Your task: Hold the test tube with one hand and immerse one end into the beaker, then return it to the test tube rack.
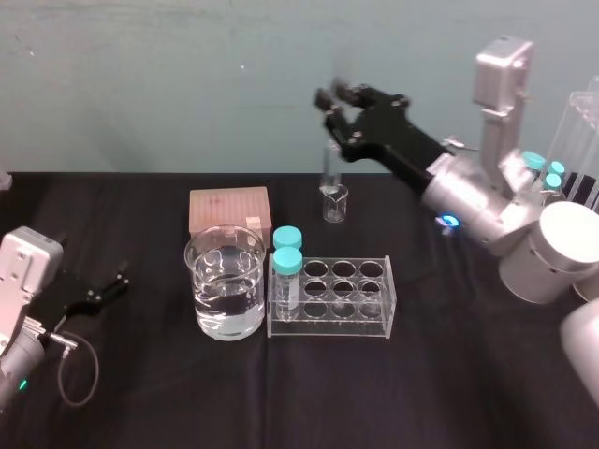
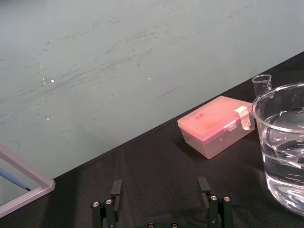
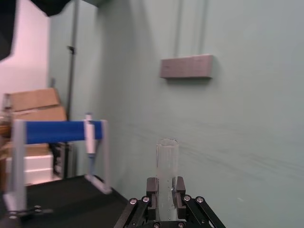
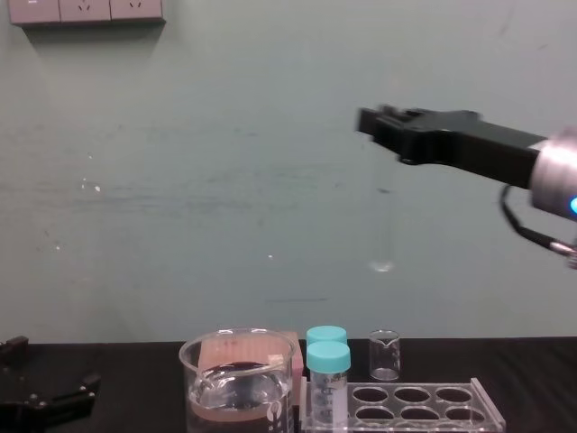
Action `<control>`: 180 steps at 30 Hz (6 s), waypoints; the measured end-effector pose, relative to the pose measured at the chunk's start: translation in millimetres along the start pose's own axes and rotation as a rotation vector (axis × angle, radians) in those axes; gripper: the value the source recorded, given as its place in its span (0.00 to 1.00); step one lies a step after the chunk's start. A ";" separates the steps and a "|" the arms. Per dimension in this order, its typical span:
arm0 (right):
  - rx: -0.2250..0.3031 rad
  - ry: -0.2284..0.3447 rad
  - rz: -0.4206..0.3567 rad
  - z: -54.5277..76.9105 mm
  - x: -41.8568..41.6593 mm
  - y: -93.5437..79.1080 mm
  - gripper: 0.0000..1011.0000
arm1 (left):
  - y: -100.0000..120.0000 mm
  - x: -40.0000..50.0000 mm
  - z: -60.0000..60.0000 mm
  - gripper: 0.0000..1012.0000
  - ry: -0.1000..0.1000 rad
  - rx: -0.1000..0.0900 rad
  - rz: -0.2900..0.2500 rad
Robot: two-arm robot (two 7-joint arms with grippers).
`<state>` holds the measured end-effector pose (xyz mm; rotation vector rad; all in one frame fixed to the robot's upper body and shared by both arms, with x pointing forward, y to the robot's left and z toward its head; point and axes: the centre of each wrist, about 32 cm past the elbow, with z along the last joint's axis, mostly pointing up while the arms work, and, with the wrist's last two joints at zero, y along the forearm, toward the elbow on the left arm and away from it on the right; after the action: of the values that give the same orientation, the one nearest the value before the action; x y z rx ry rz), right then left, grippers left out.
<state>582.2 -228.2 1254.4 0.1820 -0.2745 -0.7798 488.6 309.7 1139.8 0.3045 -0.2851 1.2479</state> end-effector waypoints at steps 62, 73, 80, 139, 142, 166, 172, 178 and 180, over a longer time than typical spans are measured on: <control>-0.147 0.152 0.293 -66.9 -48.0 47.4 0.22 | 0.0 0.0 0.0 0.99 0.000 0.000 0.000; -0.128 0.153 0.280 -68.6 -47.2 47.8 0.22 | 0.0 0.0 0.0 0.99 0.000 0.000 0.000; -0.121 0.153 0.278 -69.4 -47.4 48.6 0.22 | 0.0 0.0 0.0 0.99 0.000 0.000 0.000; -0.108 0.147 0.289 -69.3 -46.3 52.1 0.22 | 0.0 0.0 0.0 0.99 0.000 0.000 0.000; -0.108 0.147 0.289 -69.2 -46.1 52.1 0.22 | 0.0 0.0 0.0 0.99 0.000 0.000 0.000; -0.108 0.150 0.291 -70.4 -45.6 52.4 0.22 | 0.0 0.0 0.0 0.99 0.000 0.000 0.000; -0.108 0.150 0.291 -70.3 -45.7 52.0 0.22 | 0.0 0.0 0.0 0.99 0.000 0.000 0.000; -0.108 0.151 0.290 -70.3 -45.7 51.7 0.22 | 0.0 0.0 0.0 0.99 0.000 0.000 0.000; -0.108 0.151 0.290 -70.3 -45.7 51.7 0.22 | 0.0 0.0 0.0 0.99 0.000 0.000 0.000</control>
<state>607.4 -155.2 1193.2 0.0953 -0.1115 -0.4885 488.6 309.7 1139.8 0.3044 -0.2851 1.2480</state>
